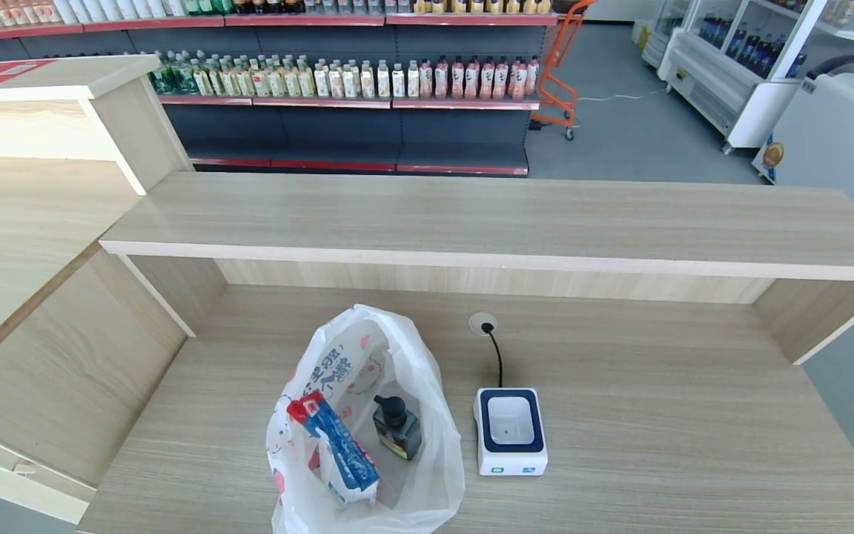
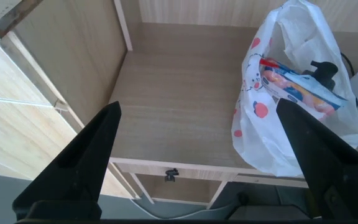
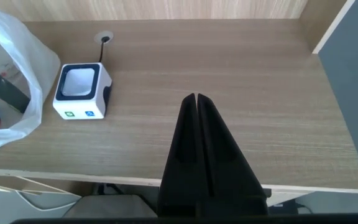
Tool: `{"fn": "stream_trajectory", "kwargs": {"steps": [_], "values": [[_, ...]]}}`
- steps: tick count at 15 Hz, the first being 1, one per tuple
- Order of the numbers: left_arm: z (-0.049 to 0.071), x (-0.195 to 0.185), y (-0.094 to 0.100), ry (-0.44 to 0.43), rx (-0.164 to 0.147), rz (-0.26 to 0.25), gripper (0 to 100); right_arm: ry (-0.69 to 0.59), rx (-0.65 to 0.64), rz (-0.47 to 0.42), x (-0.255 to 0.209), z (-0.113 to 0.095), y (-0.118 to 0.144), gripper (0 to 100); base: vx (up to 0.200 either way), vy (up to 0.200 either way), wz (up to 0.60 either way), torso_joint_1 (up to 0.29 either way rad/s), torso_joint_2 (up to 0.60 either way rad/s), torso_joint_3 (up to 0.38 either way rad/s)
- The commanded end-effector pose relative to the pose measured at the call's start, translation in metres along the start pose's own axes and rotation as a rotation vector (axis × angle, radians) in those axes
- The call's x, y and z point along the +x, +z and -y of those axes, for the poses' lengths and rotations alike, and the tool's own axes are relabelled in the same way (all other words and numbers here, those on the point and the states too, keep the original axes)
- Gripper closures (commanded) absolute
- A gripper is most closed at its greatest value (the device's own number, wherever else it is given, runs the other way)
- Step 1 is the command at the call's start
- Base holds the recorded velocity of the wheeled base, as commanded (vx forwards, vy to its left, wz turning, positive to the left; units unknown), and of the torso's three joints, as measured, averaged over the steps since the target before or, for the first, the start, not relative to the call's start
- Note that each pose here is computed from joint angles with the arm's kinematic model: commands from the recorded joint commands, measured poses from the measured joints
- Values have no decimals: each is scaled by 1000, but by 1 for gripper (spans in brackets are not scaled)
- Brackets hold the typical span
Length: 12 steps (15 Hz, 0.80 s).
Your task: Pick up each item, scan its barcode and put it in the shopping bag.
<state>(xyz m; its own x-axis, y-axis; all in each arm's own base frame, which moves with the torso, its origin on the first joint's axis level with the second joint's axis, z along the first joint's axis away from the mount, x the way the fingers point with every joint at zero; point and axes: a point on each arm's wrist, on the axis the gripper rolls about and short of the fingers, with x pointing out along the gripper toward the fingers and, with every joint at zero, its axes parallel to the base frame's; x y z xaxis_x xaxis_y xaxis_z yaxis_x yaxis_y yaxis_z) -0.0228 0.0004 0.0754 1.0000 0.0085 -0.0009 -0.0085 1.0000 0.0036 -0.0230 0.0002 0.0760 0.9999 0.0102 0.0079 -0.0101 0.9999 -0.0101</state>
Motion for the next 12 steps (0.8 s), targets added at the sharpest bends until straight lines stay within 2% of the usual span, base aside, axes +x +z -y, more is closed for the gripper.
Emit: {"fn": "stream_trajectory", "kwargs": {"steps": [1,12], "values": [[0,0,0,1,1,1,0,1,-1,-2,0,0,0,100,0,0,0,0,0,0],[0,0,0,1,-1,1,0,1,-1,-2,0,0,0,100,0,0,0,0,0,0]]}}
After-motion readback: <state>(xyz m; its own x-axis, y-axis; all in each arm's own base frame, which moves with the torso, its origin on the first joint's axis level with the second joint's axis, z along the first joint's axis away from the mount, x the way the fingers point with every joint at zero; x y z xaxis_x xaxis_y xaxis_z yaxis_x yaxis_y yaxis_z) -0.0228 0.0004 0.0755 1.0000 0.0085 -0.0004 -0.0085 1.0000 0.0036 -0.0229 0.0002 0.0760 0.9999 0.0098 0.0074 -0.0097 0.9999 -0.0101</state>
